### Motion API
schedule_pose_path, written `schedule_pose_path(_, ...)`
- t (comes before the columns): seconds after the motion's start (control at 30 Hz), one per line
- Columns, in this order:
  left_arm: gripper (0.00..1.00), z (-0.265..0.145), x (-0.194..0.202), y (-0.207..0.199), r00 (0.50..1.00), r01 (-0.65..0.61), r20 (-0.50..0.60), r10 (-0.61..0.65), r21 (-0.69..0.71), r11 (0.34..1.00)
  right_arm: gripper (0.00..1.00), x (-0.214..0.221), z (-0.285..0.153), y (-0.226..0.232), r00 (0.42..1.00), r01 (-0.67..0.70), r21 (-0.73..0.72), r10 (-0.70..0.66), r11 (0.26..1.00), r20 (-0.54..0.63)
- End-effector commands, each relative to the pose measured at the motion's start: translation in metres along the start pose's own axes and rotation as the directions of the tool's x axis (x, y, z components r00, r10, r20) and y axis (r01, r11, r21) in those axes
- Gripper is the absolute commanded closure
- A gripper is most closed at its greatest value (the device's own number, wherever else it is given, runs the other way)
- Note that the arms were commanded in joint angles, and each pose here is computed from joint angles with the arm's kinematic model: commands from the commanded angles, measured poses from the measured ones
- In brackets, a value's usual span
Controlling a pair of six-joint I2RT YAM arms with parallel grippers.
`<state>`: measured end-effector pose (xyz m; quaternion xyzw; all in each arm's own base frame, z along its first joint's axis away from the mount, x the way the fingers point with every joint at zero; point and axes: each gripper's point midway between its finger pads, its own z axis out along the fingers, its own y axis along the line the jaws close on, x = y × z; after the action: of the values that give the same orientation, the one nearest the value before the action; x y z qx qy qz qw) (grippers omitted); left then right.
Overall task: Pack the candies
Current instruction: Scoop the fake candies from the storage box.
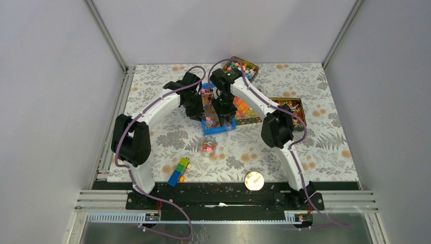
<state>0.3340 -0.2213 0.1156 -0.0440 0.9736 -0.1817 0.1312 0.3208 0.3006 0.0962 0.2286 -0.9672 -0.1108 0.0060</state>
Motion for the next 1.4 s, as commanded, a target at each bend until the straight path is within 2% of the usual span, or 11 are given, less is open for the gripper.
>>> schedule_pose_path(0.0,0.90,-0.034,-0.007,-0.035,0.995,-0.077,0.070,0.068,0.144,0.987,1.00,-0.051,-0.025,-0.030,0.965,0.005,0.105,-0.032,0.994,0.259)
schedule_pose_path(0.17,0.61,-0.045,-0.013,-0.037,0.989,-0.092,0.125,0.074,0.149,0.985,1.00,-0.059,-0.031,-0.028,0.952,0.021,0.103,-0.051,0.994,0.302)
schedule_pose_path(0.3,0.51,-0.058,-0.021,-0.035,0.978,-0.103,0.196,0.075,0.136,0.985,1.00,-0.065,-0.036,-0.025,0.941,0.024,0.094,-0.055,0.995,0.334)
schedule_pose_path(0.63,0.48,-0.086,-0.035,-0.012,0.946,-0.042,0.325,-0.008,0.148,0.988,1.00,-0.072,-0.055,-0.012,0.910,0.054,0.050,-0.069,0.997,0.409)
schedule_pose_path(1.07,0.48,-0.087,-0.033,0.000,0.945,0.000,0.324,-0.050,0.152,0.988,1.00,-0.056,-0.066,-0.013,0.878,0.067,0.073,-0.094,0.995,0.469)
schedule_pose_path(1.37,0.47,-0.088,-0.031,0.000,0.945,0.000,0.324,-0.051,0.156,0.988,1.00,-0.025,-0.055,-0.018,0.886,0.087,0.091,-0.119,0.992,0.448)
